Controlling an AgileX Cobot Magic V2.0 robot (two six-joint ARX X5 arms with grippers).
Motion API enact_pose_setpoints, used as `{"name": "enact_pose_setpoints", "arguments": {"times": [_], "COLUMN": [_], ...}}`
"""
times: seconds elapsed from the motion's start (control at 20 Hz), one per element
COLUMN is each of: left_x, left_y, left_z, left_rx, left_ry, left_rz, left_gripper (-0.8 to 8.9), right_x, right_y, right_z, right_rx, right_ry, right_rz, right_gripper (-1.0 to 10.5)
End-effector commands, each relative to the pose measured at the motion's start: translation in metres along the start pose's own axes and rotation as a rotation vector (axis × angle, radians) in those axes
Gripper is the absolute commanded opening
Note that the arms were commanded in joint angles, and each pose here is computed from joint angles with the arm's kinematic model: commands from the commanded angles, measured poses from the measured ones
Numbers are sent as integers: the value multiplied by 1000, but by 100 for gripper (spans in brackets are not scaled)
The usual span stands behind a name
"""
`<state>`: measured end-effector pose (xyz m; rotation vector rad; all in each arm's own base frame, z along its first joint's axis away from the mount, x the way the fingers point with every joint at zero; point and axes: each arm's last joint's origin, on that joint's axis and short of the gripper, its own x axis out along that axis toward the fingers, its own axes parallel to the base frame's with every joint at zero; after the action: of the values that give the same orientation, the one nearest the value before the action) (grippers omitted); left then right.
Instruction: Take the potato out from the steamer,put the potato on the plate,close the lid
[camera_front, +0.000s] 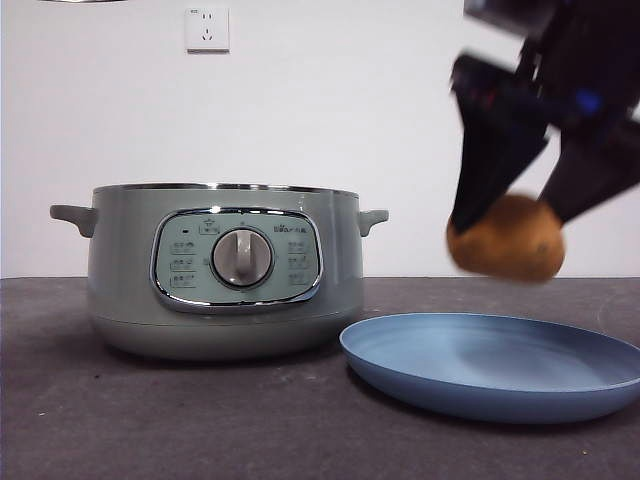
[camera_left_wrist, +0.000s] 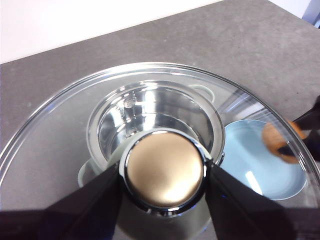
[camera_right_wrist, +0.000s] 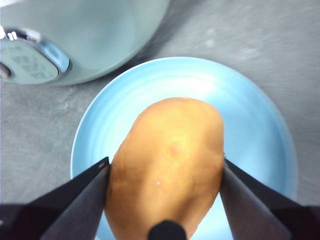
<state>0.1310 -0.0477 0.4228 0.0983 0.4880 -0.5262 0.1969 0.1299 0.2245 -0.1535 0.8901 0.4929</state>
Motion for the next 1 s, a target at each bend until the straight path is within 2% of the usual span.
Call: {"name": "enact_pose_setpoints", "arguments": {"times": [0.05, 0.25, 0.45, 0.5, 0.55, 0.7, 0.75, 1.0], "left_x": [-5, -3, -2, -2, 0, 11, 18, 67], "left_y": [-1, -1, -1, -1, -1, 2, 2, 4], "left_z": [6, 6, 7, 8, 10, 13, 14, 24], "left_rx": [21, 19, 21, 23, 26, 24, 23, 63], "left_ry": [-70, -61, -68, -77, -86, -77, -60, -23], "left_rz": [-4, -7, -26, -25, -25, -33, -43, -96], "left_gripper": [-9, -9, -9, -9, -9, -9, -9, -9], "right_x": [21, 51, 60, 60, 60, 59, 59, 44], "right_y": [-2, -4, -4, -4, -4, -5, -5, -4], "right_z": [-11, -15, -19, -19, -20, -22, -23, -12], "right_rx": [18, 20, 21, 22, 25, 26, 26, 25], "right_ry": [16, 69, 109, 110, 115, 143, 145, 81], "right_rz": [-2, -11, -17, -16, -18, -21, -22, -22], "right_gripper": [-13, -13, 6, 45, 144, 584, 627, 630]}}
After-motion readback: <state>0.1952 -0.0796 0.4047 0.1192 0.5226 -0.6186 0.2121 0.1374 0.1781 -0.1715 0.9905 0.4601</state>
